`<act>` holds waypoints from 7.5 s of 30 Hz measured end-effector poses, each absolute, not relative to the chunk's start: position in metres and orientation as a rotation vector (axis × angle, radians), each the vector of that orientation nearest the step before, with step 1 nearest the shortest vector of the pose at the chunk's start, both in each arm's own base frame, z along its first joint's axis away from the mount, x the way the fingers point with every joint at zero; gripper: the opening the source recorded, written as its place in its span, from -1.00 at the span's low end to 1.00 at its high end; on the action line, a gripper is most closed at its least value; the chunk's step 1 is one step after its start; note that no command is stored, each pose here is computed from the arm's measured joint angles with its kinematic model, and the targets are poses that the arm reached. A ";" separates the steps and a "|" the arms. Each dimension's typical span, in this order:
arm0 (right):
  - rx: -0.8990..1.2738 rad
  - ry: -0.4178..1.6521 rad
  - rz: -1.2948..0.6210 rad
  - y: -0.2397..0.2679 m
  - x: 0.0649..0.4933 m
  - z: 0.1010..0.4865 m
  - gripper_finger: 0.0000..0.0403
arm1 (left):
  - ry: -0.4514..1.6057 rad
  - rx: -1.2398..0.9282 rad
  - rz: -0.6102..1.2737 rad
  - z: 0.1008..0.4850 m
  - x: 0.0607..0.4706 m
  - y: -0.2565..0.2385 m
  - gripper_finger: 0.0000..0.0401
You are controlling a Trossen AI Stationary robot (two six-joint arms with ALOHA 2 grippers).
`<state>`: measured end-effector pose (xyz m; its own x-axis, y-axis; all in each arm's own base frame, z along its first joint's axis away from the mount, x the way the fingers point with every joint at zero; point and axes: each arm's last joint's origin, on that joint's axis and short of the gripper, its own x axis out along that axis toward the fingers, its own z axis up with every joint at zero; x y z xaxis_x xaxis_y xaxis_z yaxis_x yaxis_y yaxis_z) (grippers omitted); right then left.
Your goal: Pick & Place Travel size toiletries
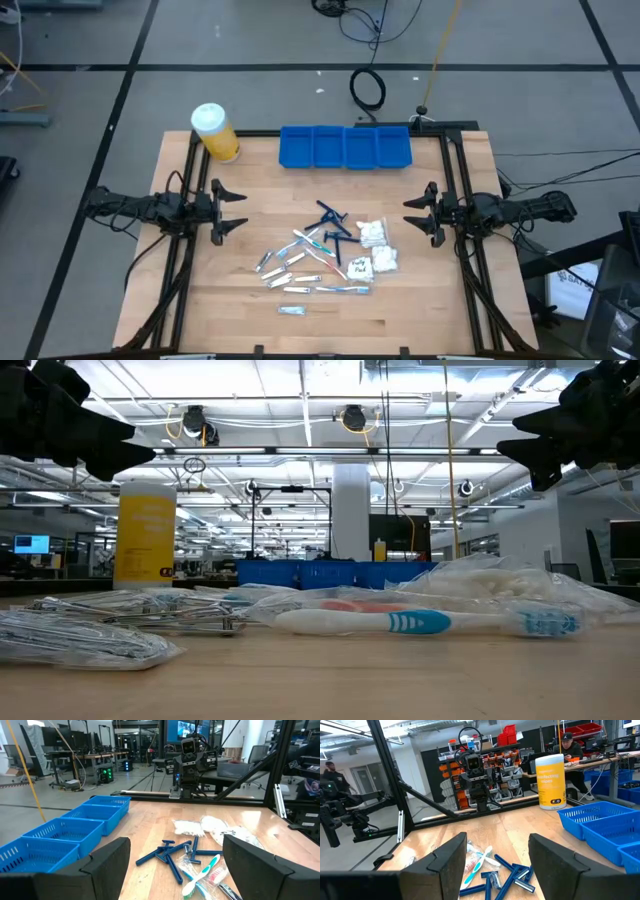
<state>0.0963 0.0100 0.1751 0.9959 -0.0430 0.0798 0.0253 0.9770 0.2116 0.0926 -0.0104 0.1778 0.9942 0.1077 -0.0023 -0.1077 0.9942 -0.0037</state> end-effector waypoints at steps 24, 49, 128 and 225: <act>0.212 -0.084 -0.034 0.010 0.096 0.175 0.00 | 0.002 -0.004 0.108 0.178 0.093 -0.010 0.55; 0.212 -0.086 -0.035 0.010 0.096 0.175 0.00 | 0.002 -0.004 0.108 0.178 0.093 -0.010 0.55; -0.007 0.748 -0.162 0.020 0.214 0.128 0.36 | 0.001 -0.004 0.108 0.178 0.093 -0.010 0.55; 0.028 0.222 -0.475 -0.096 0.178 0.211 0.07 | 0.002 -0.004 0.108 0.178 0.093 -0.010 0.55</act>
<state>0.1781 -0.0956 0.2109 0.8655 -0.4507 -0.2187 0.4567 0.8892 -0.0252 0.0926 -0.0104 0.1778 0.9942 0.1076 -0.0024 -0.1076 0.9942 -0.0040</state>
